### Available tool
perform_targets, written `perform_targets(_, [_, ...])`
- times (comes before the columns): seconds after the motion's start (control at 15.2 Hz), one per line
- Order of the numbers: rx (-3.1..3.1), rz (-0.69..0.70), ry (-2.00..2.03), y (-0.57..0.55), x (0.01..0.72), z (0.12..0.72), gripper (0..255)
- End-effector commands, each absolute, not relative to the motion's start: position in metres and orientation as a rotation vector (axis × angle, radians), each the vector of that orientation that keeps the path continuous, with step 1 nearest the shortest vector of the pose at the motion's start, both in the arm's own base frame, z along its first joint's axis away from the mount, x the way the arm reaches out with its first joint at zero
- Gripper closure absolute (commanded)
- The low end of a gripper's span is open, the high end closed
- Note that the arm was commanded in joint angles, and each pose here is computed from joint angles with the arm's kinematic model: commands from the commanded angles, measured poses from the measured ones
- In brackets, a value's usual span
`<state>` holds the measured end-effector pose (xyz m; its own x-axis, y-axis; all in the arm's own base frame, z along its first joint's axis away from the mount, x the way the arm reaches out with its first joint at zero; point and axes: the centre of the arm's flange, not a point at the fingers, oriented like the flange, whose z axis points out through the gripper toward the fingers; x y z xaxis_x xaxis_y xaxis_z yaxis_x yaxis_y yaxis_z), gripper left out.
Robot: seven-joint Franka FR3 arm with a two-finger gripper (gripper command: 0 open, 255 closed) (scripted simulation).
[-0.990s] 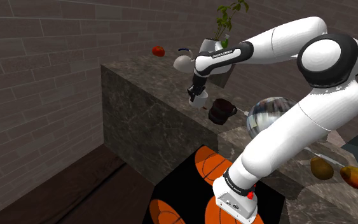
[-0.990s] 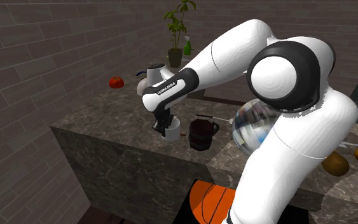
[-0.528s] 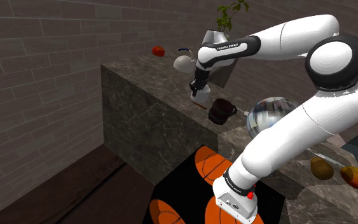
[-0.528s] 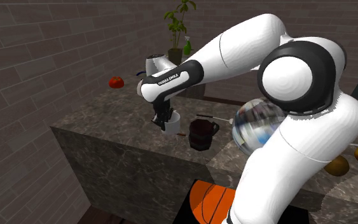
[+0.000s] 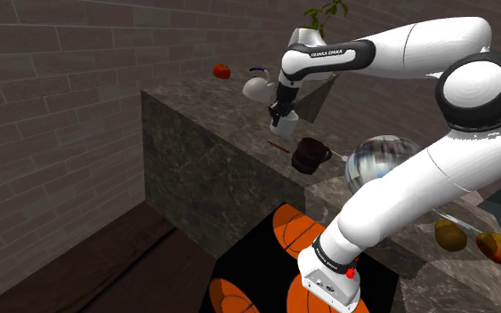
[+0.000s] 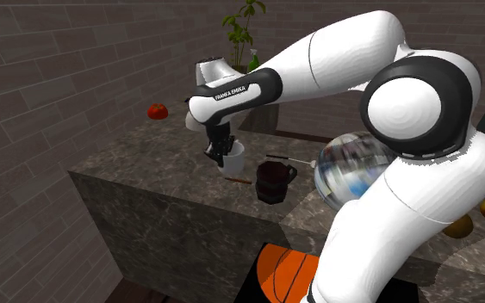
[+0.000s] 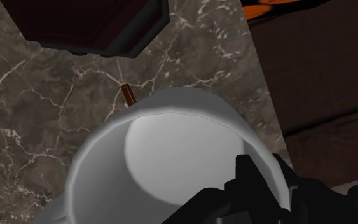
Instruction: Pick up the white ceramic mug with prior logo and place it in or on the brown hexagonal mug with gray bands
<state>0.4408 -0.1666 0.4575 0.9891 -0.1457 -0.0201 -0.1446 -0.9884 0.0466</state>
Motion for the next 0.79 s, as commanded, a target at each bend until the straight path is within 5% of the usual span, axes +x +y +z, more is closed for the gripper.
perform_targets(0.0, [3.088,-0.037,-0.225,-0.166,0.441,0.468,255])
perform_targets(0.73, [3.088,-0.037,-0.225,-0.166,0.441,0.526,255])
